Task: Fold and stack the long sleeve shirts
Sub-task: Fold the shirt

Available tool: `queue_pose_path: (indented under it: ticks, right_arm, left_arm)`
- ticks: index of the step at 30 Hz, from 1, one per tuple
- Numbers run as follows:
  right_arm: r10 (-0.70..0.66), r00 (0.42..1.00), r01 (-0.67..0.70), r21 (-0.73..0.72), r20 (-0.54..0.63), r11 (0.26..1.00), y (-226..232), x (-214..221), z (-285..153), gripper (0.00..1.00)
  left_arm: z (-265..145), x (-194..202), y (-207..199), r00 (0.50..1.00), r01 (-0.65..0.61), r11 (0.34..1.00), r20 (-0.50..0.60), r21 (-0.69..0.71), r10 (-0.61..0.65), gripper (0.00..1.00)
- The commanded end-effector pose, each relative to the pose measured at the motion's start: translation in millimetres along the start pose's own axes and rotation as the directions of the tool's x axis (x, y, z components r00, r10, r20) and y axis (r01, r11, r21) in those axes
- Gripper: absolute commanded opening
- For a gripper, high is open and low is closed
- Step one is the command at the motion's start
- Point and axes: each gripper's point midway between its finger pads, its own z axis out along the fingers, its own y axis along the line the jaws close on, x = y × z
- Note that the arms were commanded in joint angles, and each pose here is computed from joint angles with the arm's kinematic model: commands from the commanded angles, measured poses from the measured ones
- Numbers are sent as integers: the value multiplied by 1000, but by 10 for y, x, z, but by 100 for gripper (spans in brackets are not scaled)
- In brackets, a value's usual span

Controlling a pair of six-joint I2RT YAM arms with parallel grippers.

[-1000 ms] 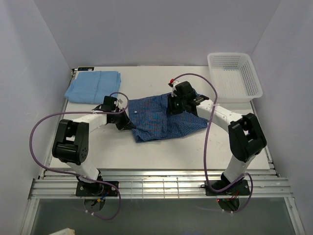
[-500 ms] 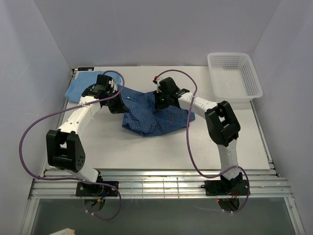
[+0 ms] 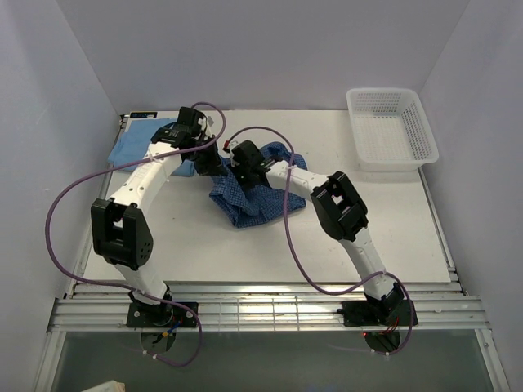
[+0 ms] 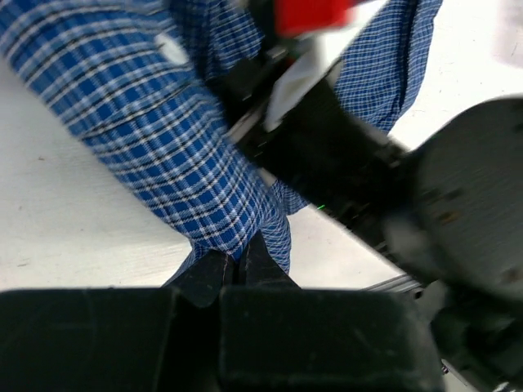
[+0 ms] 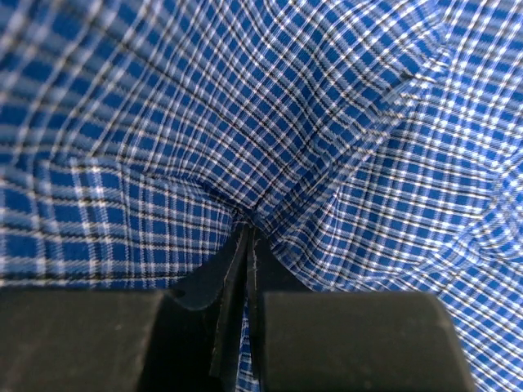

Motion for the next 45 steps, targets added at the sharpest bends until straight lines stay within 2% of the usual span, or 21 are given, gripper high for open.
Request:
queue_pose_path:
  ticks: [1,6,9,13,19,22,23,24,25,27,31,34,37,40,42,45]
  right_arm:
    - [-34,999,33,15,3,999,205,-32,39,8]
    - [-61,998,61,-12,13,998,462,-3,59,8]
    - [-59,998,59,-4,15,998,456,-12,1,8]
    - [-51,997,47,64,58,997,248,-183,-207,8]
    - [51,991,-60,73,122,996,-175,-466,-660,16]
    - [97,987,-102,39,125,994,-365,-473,-871,25]
    - [92,988,-98,44,122,994,-439,-451,-915,32]
    - [105,984,-116,70,146,991,-615,-503,-1055,37]
    - [120,985,-132,89,125,987,-728,-367,-1077,43]
    - [140,979,-159,127,149,979,-1035,-357,-1292,50]
    - [121,987,-141,210,105,967,-1488,-46,-1424,60]
    - [126,990,-140,273,68,952,-1777,148,-1451,61]
    - [141,989,-145,341,37,929,-2040,325,-1460,57]
    - [159,987,-151,340,5,928,-2145,453,-1388,52]
    - [157,987,-147,283,-15,948,-2061,502,-1307,51]
    - [163,986,-148,255,-42,956,-2030,590,-1226,43]
  left_arm:
    - [-84,-241,-311,997,-55,996,66,71,50,0]
    - [29,-302,-540,995,-89,987,65,131,81,0]
    - [81,-294,-551,995,-96,987,55,133,89,0]
    - [126,-205,-460,995,-98,989,37,113,95,0]
    - [166,-68,-371,994,-106,989,8,106,106,0]
    - [163,-56,-371,994,-113,987,8,111,113,0]
    - [157,-56,-373,993,-119,986,10,113,119,0]
    - [160,-53,-374,992,-124,986,9,115,124,0]
    - [163,-44,-381,992,-127,984,5,122,127,0]
    - [163,-40,-400,990,-140,981,4,136,141,0]
    - [204,-22,-436,988,-151,974,-6,167,154,0]
    - [251,-25,-466,987,-156,970,-17,188,162,0]
    - [265,-44,-504,984,-169,964,-15,204,175,0]
    - [307,-44,-541,983,-169,960,-25,225,179,0]
    - [333,-42,-576,983,-170,956,-32,240,183,0]
    - [424,-16,-625,980,-173,952,-52,254,192,0]
